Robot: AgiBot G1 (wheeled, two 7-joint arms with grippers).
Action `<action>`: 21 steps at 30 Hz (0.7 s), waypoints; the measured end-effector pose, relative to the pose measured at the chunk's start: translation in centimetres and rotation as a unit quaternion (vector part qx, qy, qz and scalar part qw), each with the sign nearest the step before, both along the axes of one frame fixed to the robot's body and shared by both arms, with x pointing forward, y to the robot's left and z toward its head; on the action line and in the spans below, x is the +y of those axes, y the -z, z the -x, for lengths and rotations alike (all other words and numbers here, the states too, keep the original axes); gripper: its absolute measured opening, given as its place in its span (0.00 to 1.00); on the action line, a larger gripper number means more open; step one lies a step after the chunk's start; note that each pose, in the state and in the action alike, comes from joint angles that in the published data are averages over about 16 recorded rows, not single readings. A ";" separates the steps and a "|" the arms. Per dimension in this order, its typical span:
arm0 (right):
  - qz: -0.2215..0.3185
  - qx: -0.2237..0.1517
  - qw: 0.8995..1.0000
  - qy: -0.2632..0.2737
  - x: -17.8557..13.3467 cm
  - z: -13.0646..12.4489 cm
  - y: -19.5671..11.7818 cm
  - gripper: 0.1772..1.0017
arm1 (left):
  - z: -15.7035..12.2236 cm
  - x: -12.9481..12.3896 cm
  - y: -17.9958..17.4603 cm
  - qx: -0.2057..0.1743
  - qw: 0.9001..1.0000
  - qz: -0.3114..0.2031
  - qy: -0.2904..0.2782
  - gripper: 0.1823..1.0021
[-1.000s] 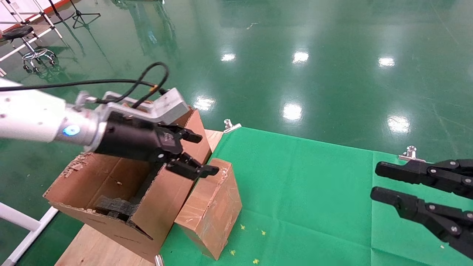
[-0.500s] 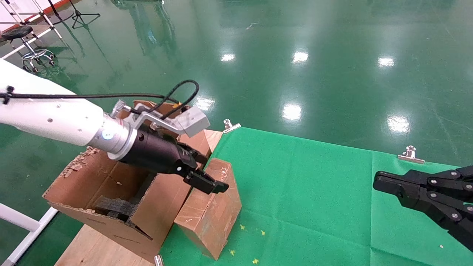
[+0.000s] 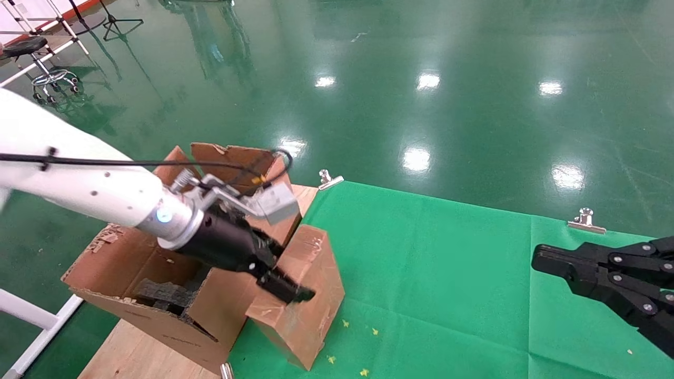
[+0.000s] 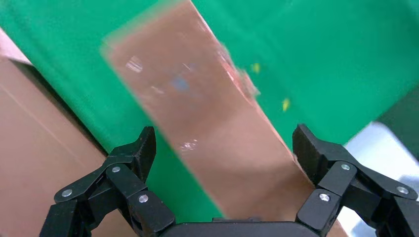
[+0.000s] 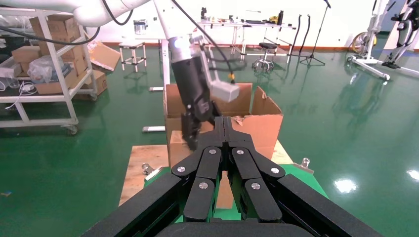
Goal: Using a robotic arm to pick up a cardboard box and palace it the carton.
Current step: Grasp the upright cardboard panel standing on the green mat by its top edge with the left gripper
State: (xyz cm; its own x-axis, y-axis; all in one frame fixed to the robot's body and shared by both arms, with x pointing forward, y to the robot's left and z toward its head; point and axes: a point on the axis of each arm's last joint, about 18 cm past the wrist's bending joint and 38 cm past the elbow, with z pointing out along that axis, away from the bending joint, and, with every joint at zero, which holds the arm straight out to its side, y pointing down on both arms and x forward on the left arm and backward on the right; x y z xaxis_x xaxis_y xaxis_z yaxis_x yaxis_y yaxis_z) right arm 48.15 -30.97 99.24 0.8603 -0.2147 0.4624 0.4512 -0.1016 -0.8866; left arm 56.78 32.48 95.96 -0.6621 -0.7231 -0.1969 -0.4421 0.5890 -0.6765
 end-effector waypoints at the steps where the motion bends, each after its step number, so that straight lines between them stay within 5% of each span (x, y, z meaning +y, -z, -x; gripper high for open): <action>1: 0.000 0.000 1.000 0.000 0.0 0.0 0.0 0.02 | 0.0 0.0 0.1 0.001 1.000 -0.003 0.001 1.00; 21: 0.000 0.000 1.000 0.000 0.0 0.0 0.0 0.16 | 0.0 0.1 0.2 0.002 1.000 -0.008 0.001 0.89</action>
State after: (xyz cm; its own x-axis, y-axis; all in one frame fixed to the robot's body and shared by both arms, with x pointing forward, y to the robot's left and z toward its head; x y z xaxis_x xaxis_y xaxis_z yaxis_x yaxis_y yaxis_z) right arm 48.16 -30.97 99.24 0.8603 -0.2150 0.4623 0.4511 -0.1015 -0.8867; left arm 56.76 32.59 95.80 -0.6643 -0.7189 -0.2048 -0.4443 0.6001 -0.6652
